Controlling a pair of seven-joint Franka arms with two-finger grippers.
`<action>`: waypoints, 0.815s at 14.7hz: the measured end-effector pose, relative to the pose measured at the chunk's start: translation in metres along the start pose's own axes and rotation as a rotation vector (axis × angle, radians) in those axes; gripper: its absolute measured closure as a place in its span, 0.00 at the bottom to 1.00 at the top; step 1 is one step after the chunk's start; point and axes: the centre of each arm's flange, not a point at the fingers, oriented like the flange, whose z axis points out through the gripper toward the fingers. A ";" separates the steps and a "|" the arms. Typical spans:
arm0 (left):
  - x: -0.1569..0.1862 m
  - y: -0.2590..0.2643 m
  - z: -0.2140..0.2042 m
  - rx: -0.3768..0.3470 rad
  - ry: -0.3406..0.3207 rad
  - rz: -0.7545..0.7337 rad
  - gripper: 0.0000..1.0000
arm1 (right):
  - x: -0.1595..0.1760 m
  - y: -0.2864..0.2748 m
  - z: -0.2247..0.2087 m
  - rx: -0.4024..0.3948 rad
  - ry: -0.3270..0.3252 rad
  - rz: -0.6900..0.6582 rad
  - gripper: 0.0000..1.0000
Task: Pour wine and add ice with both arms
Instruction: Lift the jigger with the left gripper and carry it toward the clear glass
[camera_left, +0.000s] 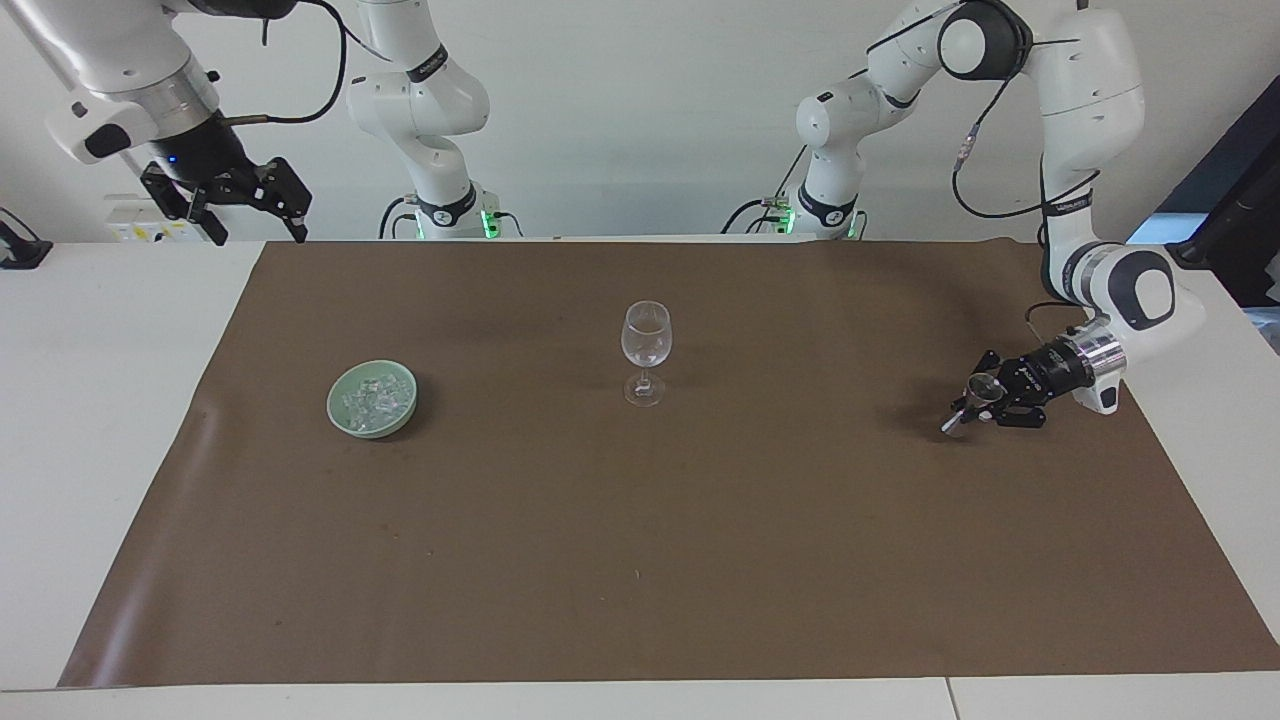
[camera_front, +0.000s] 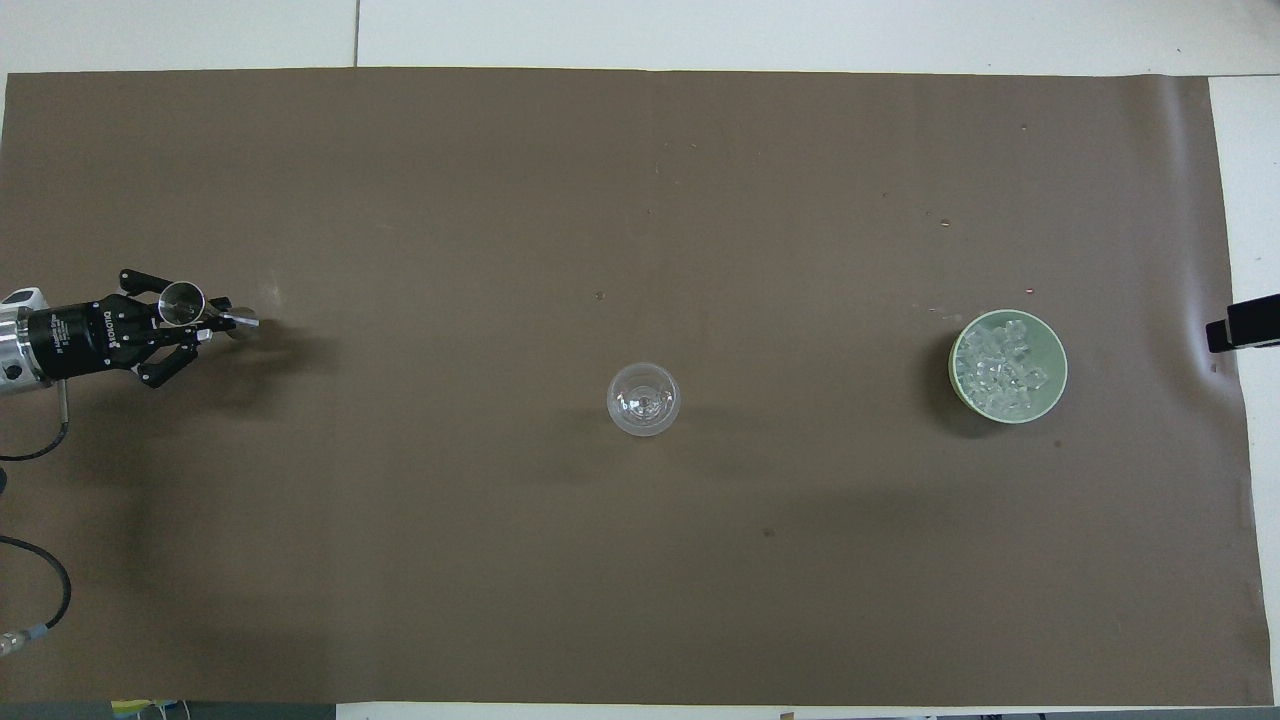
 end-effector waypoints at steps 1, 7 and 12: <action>-0.011 -0.001 -0.001 0.011 -0.013 -0.007 0.78 | 0.000 0.000 0.000 0.000 0.000 0.000 0.00; -0.082 -0.019 0.000 0.081 -0.062 -0.040 0.78 | 0.000 0.000 0.000 0.000 0.000 0.000 0.00; -0.127 -0.045 0.039 0.156 -0.058 -0.007 0.78 | 0.000 0.000 0.000 0.000 0.000 0.000 0.00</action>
